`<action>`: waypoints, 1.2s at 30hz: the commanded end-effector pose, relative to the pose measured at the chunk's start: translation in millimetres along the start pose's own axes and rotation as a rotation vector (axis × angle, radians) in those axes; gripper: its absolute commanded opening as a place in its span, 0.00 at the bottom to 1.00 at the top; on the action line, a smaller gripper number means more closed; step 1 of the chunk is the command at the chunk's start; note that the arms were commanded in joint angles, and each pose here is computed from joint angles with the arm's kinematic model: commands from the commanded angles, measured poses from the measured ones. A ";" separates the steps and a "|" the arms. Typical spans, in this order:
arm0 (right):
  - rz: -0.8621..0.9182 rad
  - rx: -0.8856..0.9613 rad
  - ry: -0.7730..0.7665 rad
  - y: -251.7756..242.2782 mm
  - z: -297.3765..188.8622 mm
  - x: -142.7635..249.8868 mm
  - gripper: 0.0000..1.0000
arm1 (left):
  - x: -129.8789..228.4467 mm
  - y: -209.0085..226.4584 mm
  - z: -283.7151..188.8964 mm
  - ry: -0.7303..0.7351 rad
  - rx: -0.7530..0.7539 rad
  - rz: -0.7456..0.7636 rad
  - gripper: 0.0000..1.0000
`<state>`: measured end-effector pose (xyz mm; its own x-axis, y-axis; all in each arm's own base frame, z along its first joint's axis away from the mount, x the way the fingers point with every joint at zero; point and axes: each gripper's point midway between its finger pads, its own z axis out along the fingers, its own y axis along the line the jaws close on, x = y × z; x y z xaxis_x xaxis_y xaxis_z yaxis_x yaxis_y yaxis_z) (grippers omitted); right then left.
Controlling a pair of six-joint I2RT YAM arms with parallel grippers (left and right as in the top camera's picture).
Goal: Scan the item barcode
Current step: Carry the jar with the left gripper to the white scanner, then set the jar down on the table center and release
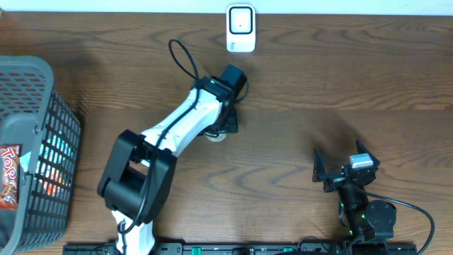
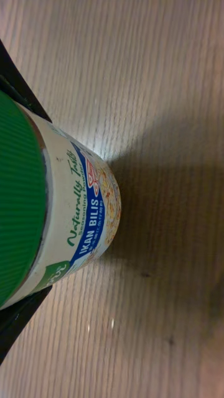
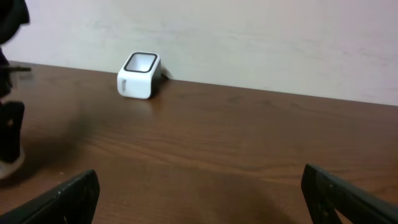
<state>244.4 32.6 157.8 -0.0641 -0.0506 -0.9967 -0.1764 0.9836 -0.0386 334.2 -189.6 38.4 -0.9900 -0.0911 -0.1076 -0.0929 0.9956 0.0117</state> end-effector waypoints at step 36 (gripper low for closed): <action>-0.009 -0.003 0.006 1.2 0.2 1.6 0.99 | -39.1 33.8 -271.6 -0.645 0.238 0.124 0.98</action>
<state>244.4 32.6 157.7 -0.0645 -0.0502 -0.9967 -0.1764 0.9836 -0.0382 352.7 -190.9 222.7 -0.8518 -0.0137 -0.5237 0.0742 0.9864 -0.1464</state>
